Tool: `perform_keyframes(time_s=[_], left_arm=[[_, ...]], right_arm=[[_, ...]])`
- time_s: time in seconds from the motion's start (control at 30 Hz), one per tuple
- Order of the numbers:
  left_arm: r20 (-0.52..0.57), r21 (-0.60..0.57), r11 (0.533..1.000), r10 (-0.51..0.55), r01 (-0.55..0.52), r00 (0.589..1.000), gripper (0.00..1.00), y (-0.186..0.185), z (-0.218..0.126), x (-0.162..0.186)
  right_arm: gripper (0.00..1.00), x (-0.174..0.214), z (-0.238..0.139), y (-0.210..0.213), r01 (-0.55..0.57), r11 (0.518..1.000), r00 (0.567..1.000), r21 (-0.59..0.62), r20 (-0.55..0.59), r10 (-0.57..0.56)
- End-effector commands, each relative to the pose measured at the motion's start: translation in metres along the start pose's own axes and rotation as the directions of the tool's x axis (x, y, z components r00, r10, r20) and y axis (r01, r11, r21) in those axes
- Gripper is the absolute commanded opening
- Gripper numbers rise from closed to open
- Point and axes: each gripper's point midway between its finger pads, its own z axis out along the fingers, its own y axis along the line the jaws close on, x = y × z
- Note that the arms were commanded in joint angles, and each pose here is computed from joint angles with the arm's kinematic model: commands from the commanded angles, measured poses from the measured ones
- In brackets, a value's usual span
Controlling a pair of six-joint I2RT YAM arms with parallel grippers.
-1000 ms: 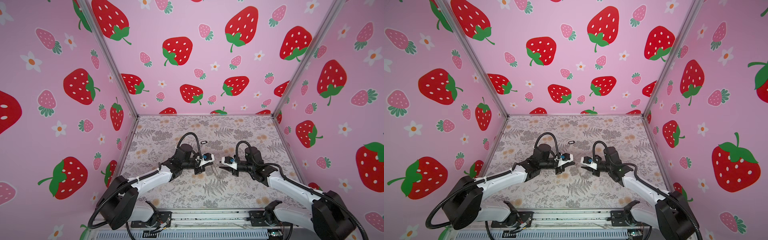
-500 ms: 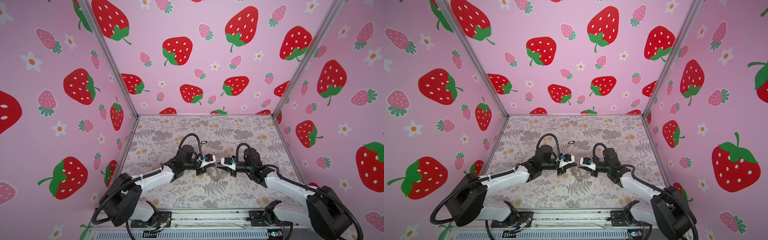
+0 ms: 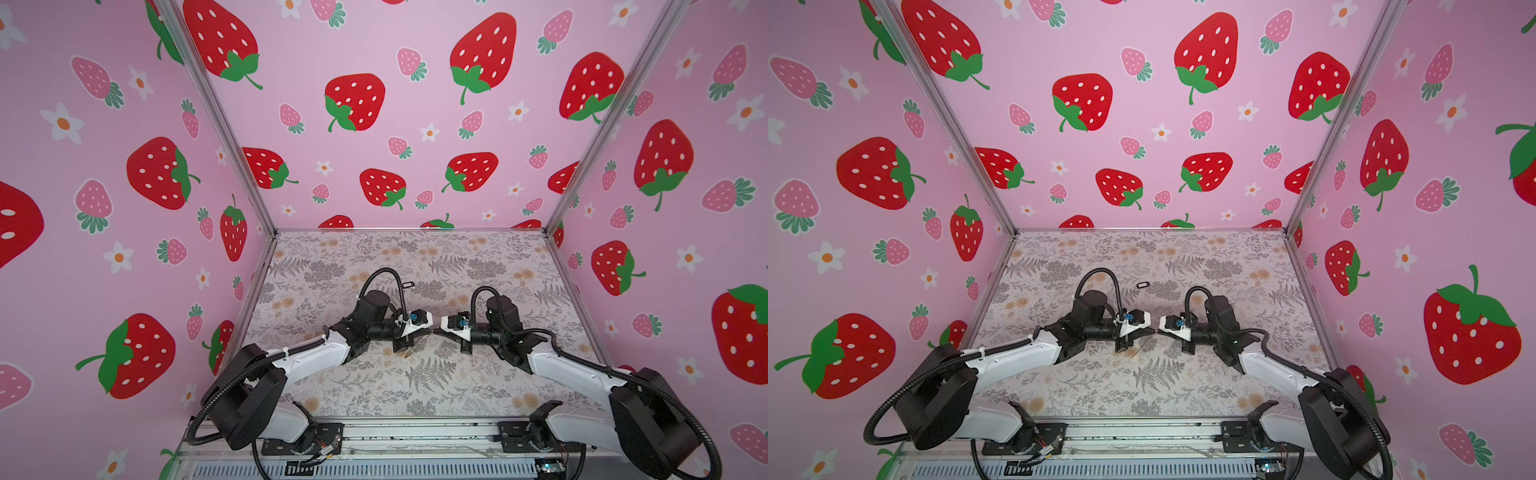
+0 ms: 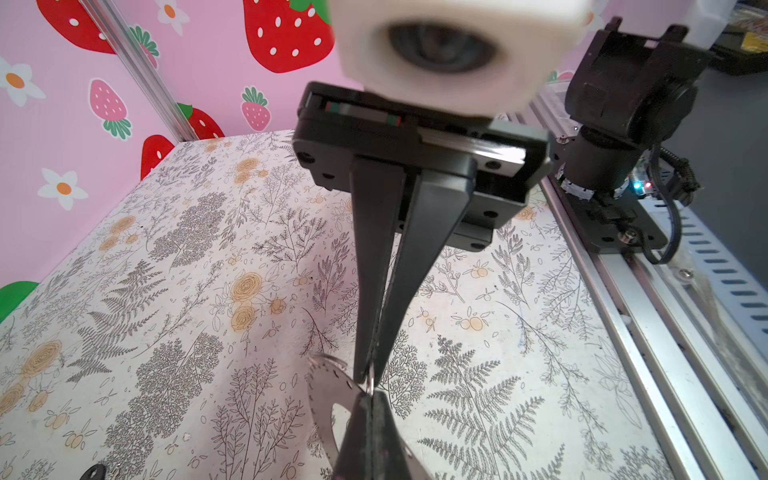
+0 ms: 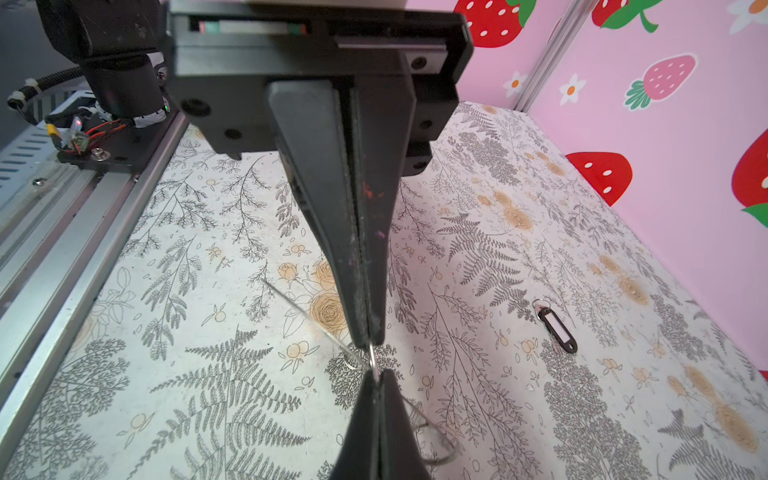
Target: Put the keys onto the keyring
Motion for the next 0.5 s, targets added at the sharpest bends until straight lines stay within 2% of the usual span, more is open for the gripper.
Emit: perform_keyframes(time_s=[0.0,0.03,0.13,0.2,0.33,0.47], left_arm=[[0.043,0.001,0.999,0.048,-0.049,0.998,0.00,0.007,0.001,-0.021],[0.033,0.000,0.999,0.046,-0.046,0.998,0.00,0.007,0.001,-0.020],[-0.016,-0.037,0.996,0.077,-0.077,0.997,0.25,0.013,-0.003,-0.017],[-0.060,-0.069,0.991,0.111,-0.115,0.992,0.30,0.017,-0.007,-0.015],[-0.155,-0.099,0.971,0.200,-0.216,0.967,0.32,0.021,-0.011,-0.014],[-0.204,-0.131,0.954,0.241,-0.270,0.949,0.32,0.025,-0.009,-0.016]], right_arm=[[0.01,-0.009,0.003,0.000,0.030,0.999,0.999,-0.031,0.019,-0.029],[0.00,-0.010,0.002,-0.001,0.026,0.999,1.000,-0.030,0.014,-0.026],[0.00,-0.010,0.002,-0.005,0.013,0.999,1.000,-0.034,-0.021,-0.013],[0.00,-0.010,0.002,-0.007,-0.004,0.999,0.998,-0.051,-0.058,0.001],[0.00,-0.006,0.002,-0.008,-0.062,0.994,0.988,-0.090,-0.146,0.048],[0.00,-0.006,0.002,-0.012,-0.088,0.991,0.978,-0.103,-0.197,0.067]])
